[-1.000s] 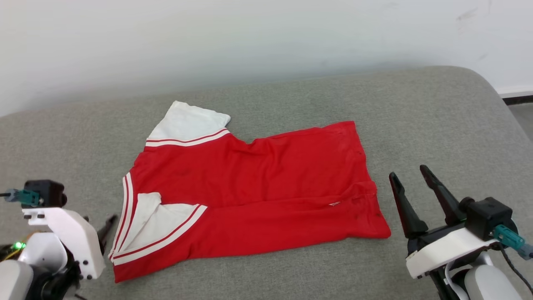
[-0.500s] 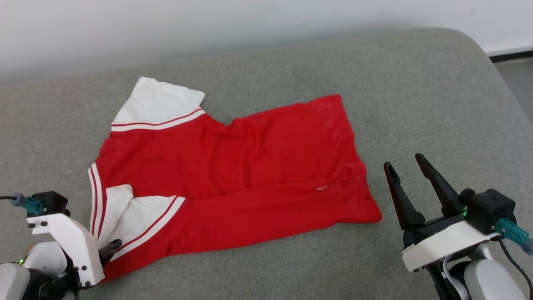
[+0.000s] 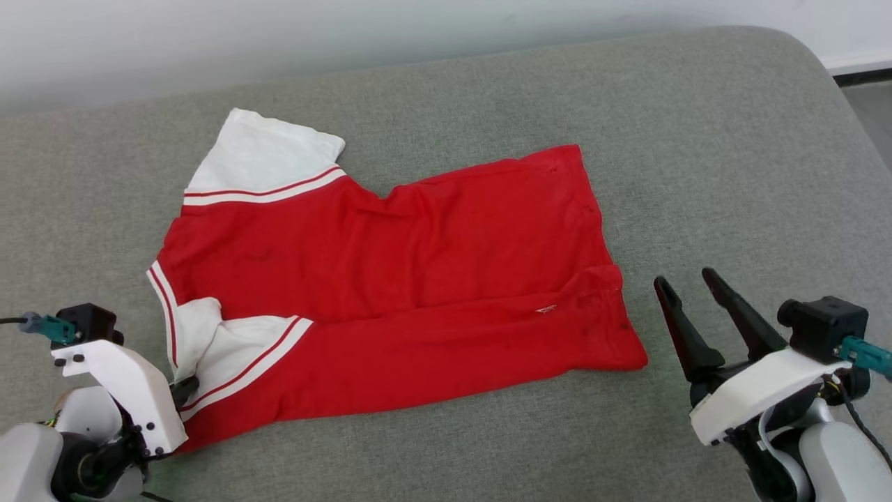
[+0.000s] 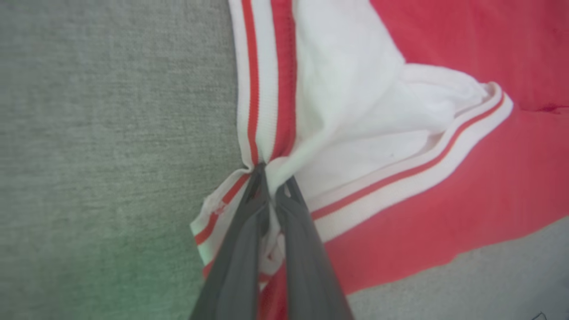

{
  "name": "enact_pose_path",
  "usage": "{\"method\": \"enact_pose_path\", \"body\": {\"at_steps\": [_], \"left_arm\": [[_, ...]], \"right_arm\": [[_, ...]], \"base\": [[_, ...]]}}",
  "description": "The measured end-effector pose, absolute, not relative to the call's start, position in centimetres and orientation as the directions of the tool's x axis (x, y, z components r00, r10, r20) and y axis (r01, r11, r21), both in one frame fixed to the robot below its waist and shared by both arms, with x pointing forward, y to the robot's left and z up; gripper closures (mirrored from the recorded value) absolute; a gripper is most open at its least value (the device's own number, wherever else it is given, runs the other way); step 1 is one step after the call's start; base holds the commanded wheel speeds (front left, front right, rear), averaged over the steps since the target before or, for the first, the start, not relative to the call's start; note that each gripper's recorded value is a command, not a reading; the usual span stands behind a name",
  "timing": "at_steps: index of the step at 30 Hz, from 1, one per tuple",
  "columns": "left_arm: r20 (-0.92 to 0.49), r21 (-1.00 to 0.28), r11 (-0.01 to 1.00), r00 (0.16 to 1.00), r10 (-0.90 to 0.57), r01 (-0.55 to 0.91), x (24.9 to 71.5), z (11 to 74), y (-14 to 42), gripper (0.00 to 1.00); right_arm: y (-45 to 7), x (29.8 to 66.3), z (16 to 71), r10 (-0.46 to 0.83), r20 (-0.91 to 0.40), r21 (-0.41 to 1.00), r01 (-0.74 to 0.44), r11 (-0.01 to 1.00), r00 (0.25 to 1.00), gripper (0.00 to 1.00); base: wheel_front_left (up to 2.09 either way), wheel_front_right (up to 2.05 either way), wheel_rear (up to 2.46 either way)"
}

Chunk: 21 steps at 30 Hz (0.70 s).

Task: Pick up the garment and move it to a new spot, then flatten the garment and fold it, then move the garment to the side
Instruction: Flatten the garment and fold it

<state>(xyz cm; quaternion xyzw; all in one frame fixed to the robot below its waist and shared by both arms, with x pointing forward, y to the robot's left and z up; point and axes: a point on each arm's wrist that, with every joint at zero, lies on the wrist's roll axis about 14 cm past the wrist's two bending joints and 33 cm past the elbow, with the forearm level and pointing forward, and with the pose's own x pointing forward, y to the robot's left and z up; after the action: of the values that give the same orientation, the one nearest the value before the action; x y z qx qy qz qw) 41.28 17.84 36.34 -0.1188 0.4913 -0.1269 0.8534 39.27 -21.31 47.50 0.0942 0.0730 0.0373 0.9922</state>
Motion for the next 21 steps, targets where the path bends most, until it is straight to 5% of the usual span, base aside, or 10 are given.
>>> {"method": "enact_pose_path", "body": {"at_steps": [12, 21], "left_arm": [[-0.664, -0.326, 0.933, 0.666, -0.341, 0.154, 42.6, 41.0, 17.6, 1.00], [-0.621, -0.275, 0.939, 0.708, -0.337, 0.206, 43.6, 42.5, 17.2, 1.00]], "right_arm": [[-21.6, 37.4, 40.5, 0.222, -0.632, 0.286, -0.043, 0.957, 0.743, 0.00], [-18.5, 38.9, 37.5, 0.323, -0.755, 0.307, -0.127, 0.943, 0.571, 0.00]], "base": [[0.00, 0.00, 0.00], [0.00, 0.00, 0.00]]}}
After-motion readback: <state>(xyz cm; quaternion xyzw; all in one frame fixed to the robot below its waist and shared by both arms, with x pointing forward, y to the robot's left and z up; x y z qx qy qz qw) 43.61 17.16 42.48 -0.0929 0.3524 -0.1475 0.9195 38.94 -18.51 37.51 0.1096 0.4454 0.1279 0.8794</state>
